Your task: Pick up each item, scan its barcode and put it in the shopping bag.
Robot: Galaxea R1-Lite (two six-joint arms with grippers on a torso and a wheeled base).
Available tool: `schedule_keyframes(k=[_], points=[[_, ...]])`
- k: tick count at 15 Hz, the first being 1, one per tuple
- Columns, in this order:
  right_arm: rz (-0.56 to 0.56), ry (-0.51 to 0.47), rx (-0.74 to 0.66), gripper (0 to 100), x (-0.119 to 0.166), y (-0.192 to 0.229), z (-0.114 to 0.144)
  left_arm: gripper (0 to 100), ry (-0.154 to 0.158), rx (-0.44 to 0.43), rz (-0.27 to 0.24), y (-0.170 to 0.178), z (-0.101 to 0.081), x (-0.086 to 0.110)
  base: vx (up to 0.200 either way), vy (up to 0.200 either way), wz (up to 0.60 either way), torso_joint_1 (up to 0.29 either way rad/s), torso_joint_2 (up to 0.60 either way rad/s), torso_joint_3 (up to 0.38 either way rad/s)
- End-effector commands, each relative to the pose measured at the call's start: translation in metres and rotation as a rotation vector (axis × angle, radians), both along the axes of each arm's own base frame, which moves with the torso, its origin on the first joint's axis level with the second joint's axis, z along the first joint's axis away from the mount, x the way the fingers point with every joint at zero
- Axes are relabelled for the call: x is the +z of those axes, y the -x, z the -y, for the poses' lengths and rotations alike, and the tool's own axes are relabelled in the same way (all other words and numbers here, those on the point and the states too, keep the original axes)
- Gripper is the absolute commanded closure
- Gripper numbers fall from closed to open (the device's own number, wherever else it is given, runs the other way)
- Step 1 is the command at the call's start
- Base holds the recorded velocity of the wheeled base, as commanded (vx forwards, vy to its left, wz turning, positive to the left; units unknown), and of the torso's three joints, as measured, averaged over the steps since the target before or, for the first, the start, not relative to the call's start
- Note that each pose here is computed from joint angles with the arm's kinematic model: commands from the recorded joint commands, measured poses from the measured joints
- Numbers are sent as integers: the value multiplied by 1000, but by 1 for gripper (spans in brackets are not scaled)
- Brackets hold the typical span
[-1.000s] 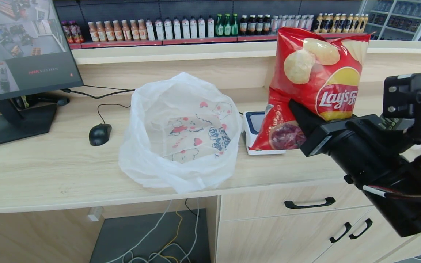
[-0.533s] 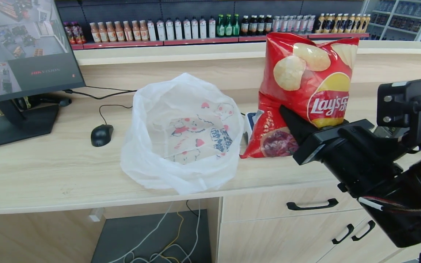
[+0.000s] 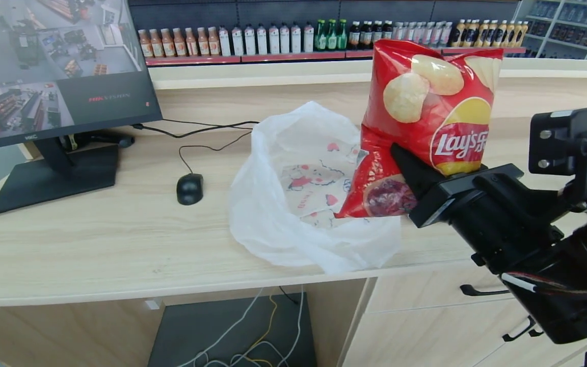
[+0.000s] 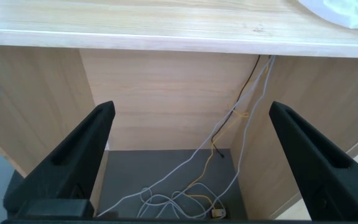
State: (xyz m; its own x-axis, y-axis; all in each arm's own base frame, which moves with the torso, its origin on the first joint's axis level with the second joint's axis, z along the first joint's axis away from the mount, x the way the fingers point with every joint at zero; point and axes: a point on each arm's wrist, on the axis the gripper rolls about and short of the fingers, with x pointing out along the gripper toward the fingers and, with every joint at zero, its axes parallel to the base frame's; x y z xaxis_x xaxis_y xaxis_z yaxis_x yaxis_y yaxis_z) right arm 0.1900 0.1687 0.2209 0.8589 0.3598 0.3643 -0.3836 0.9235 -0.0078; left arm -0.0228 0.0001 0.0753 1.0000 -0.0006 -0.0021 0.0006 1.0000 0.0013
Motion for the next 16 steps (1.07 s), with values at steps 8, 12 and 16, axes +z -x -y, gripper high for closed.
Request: schedule_keyframes(k=[8,12,16], points=[[2,-5,-1,100,0,0,0,0,-6,1,1,0,0,0,0,0,0,0,0,0],[15,-16,-4,100,5,-1,0,0,-2,1,1,0,0,0,0,0,0,0,0,0],[-41,-58,6,100,13,-8,-4,0,0,1,1,0,0,0,0,0,0,0,0,0]])
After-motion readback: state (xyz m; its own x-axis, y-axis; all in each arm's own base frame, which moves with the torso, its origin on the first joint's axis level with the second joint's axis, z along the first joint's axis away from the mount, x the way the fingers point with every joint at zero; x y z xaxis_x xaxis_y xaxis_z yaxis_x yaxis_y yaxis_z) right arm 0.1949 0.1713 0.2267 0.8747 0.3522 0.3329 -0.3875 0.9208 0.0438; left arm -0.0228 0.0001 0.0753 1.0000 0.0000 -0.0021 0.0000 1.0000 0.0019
